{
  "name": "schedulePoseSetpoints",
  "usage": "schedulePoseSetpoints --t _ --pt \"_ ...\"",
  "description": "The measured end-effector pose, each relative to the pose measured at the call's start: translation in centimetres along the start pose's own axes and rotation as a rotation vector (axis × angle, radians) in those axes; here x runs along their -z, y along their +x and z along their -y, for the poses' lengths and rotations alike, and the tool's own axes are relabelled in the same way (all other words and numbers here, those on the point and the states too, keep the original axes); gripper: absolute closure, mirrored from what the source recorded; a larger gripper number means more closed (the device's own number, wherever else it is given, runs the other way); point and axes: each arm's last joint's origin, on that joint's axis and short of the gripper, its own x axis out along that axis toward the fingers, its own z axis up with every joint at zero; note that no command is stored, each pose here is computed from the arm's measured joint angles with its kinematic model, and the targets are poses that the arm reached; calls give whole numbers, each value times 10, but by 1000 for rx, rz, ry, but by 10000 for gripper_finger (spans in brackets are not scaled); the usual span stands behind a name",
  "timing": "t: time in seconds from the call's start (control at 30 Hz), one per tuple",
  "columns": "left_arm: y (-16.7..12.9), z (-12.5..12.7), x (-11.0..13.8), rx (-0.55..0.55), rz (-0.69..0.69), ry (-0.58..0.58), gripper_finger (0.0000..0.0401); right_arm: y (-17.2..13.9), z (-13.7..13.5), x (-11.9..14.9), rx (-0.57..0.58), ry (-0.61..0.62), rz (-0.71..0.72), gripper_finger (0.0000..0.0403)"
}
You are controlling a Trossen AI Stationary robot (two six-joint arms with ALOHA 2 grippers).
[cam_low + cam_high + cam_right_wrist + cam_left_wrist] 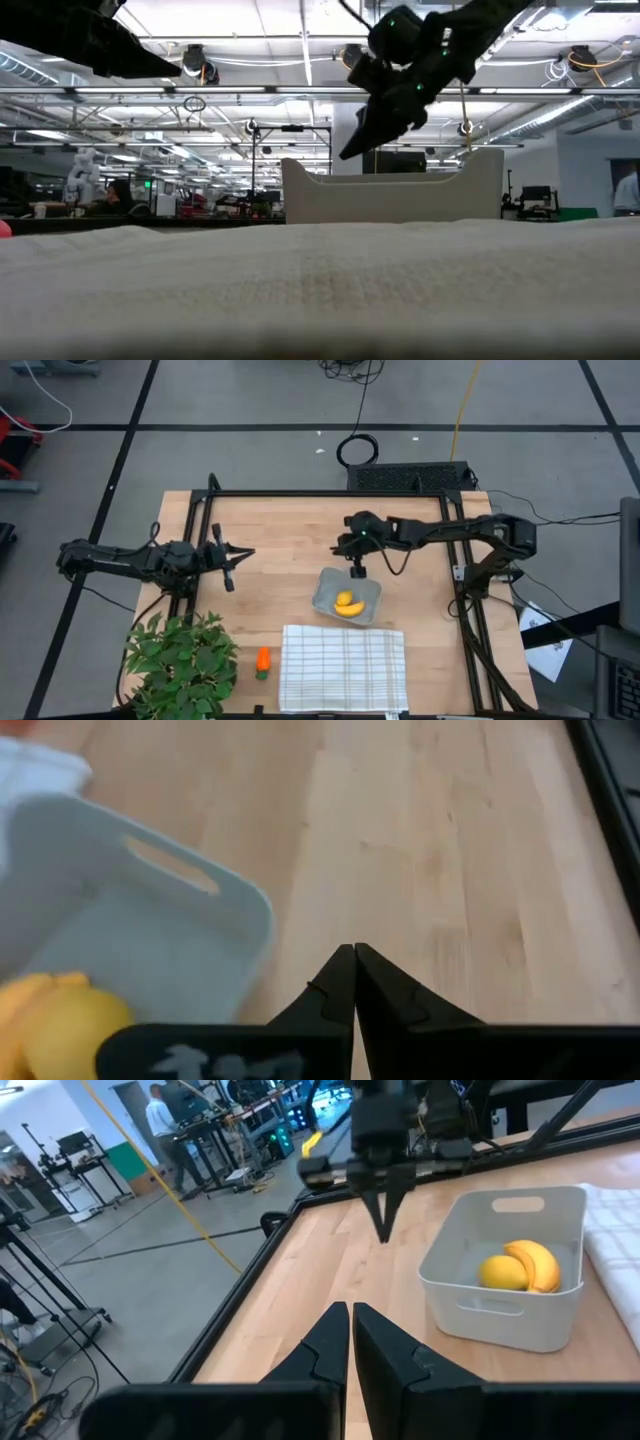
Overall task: Pick and placing Produce into tupperware
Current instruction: Adjust the bin
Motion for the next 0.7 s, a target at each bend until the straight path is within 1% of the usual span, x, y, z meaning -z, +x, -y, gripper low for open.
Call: schedulePoseSetpoints --t 0.07,0.23,0.37,0.7 --pt "0 0 0 -3 -1 3 377 6 4 5 2 4 -15 403" --pt "0 0 0 -4 -1 4 377 19 6 11 -69 2 6 403" --pt "0 0 0 -3 -1 5 377 22 5 13 -94 3 0 403" --pt "0 0 0 0 0 1 377 24 -14 9 -167 -19 -13 403"
